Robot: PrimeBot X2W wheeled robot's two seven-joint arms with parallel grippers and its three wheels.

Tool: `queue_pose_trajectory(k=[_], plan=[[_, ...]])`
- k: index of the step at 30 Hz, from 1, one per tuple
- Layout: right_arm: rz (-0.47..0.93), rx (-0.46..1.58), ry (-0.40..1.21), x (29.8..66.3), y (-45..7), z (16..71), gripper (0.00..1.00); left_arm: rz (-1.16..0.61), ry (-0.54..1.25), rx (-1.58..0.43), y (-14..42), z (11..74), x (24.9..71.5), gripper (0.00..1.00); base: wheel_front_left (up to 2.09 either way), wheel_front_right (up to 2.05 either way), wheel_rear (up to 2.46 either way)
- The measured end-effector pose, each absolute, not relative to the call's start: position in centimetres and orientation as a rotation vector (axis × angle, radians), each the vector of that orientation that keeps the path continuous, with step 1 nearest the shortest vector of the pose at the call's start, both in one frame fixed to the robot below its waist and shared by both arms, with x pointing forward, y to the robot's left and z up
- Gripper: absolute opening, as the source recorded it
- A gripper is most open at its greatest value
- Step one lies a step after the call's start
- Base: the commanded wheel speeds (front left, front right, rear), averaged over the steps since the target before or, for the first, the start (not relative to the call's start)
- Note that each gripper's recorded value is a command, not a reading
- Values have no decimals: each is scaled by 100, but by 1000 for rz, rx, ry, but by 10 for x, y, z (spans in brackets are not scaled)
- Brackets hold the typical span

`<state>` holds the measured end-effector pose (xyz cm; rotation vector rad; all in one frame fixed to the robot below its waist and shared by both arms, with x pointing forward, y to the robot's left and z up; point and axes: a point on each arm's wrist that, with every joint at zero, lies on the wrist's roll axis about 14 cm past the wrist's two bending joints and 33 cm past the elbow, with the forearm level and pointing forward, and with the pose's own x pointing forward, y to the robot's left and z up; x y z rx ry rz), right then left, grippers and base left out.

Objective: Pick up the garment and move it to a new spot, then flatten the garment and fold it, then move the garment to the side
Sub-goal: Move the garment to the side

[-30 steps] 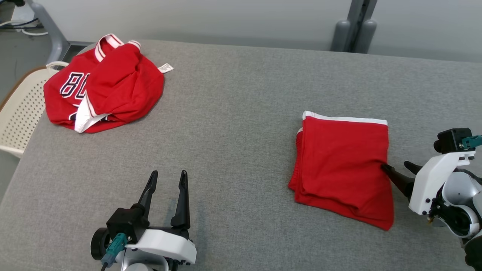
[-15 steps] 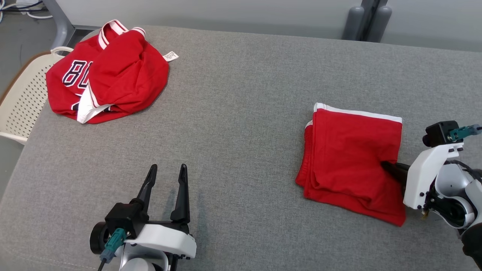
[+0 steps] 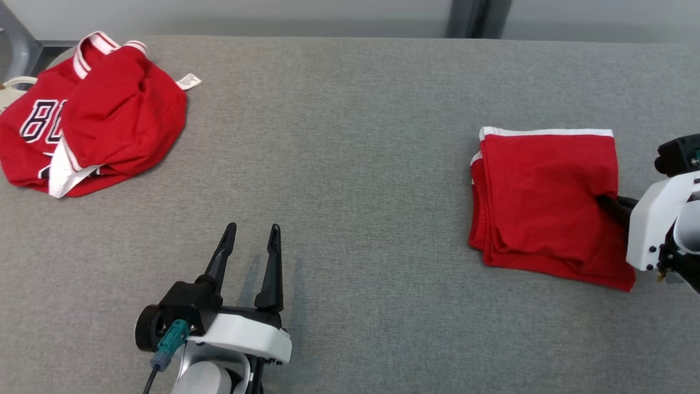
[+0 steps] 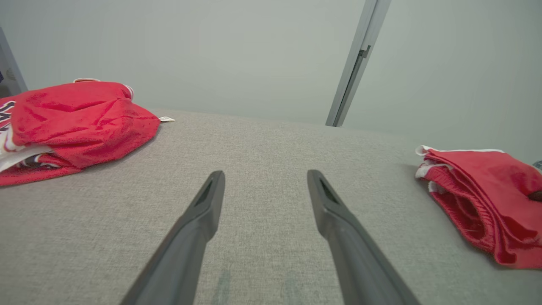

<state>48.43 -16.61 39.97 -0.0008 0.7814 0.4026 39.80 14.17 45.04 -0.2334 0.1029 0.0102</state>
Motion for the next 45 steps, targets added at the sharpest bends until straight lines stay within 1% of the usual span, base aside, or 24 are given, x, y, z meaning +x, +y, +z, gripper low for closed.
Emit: queue_pose_trajectory(k=[5,11,22,25,33,36,41,45], plan=[[318,-39,761,490,-207,409,0,-70,90,-238,116,453,417,100,0,0,0],[218,-70,731,497,-253,420,0,-172,108,-235,83,441,437,100,0,0,0],[60,-86,717,487,-314,421,0,-351,140,-241,24,417,459,100,0,0,0],[32,-116,708,490,-326,421,0,-377,150,-247,15,412,461,100,0,0,0],[30,-223,688,510,-332,419,0,-356,151,-231,26,410,463,100,0,0,0],[11,-224,685,515,-337,419,0,-338,148,-224,32,411,463,100,0,0,0],[-51,-250,675,526,-360,427,0,-304,149,-208,47,410,462,100,0,0,0],[-75,-306,672,533,-373,431,0,-284,156,-205,53,408,459,100,0,0,0]])
